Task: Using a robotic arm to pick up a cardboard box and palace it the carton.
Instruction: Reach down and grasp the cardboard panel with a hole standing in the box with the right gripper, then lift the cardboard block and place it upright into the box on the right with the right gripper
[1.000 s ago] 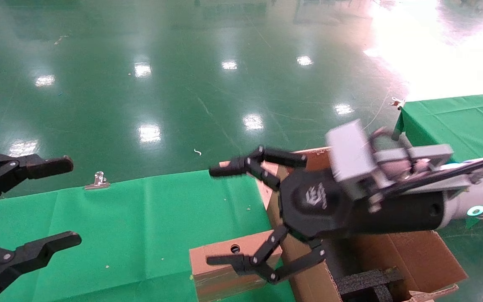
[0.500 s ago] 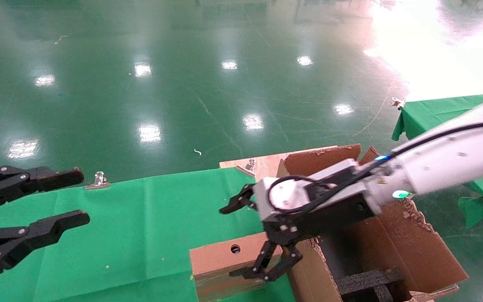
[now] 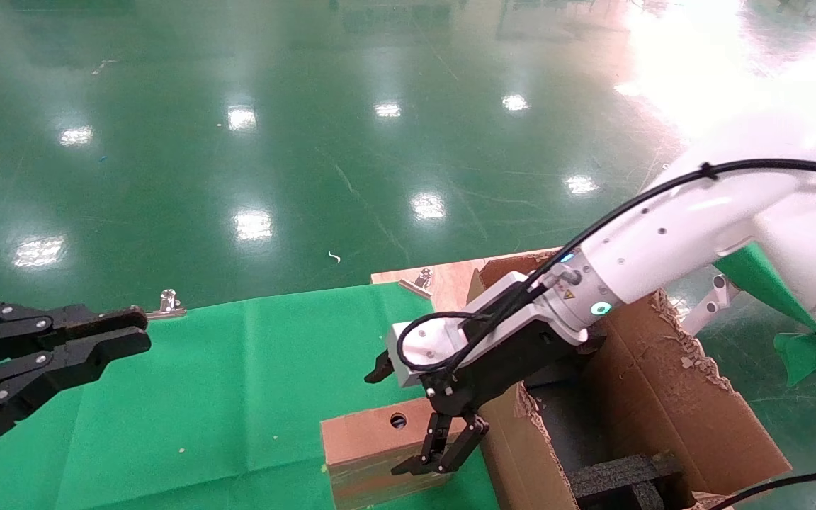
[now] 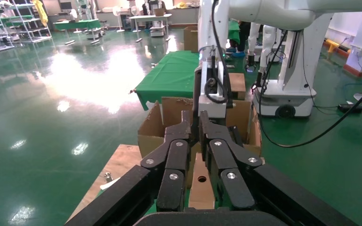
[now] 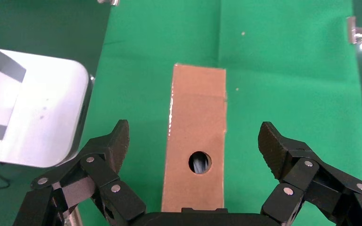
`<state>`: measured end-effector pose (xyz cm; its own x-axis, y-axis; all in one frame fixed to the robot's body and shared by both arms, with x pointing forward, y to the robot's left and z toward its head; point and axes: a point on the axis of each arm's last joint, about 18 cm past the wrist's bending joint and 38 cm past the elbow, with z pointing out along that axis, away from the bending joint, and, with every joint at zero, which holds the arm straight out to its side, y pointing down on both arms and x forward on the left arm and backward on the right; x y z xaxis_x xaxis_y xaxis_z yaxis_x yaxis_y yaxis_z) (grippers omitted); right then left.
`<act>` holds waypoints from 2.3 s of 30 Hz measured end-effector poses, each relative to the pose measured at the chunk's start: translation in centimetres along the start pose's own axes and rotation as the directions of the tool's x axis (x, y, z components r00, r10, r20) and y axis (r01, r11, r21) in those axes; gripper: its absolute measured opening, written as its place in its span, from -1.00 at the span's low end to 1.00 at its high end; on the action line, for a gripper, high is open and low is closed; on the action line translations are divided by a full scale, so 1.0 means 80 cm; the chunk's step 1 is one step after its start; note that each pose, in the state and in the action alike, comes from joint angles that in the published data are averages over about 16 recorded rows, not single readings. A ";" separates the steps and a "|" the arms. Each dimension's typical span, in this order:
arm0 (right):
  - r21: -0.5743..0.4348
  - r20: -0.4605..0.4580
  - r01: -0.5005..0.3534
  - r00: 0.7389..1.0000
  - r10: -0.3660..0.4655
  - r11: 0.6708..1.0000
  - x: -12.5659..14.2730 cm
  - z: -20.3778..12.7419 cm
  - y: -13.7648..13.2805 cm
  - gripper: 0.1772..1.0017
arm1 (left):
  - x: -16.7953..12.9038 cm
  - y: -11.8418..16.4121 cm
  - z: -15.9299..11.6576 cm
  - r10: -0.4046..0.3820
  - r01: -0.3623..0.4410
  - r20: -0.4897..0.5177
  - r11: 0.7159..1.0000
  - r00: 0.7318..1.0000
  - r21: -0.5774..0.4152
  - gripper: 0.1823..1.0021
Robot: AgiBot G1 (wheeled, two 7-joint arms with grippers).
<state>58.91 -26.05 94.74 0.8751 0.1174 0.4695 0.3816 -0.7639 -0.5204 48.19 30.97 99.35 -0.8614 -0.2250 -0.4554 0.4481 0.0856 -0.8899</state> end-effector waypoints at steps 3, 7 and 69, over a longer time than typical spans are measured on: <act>-0.028 0.023 0.008 1.000 -0.008 1.000 0.005 0.007 0.002 1.00 | 0.000 0.000 0.000 0.000 0.000 0.000 1.000 1.000 0.000 -0.82; -0.069 0.051 0.026 0.998 -0.023 0.997 0.010 0.014 0.005 1.00 | 0.000 0.000 0.000 0.000 0.000 0.000 1.000 1.000 0.000 -0.90; -0.173 0.136 0.116 0.986 -0.093 0.978 0.028 0.034 0.005 -0.36 | 0.000 0.000 0.000 0.000 0.000 0.001 1.000 1.000 0.000 0.75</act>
<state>61.81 -24.39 93.62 0.8681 0.2728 0.4147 0.4231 -0.8435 -0.3308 48.19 30.98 99.36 -0.8614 -0.2255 -0.4552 0.4480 0.0852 -0.8900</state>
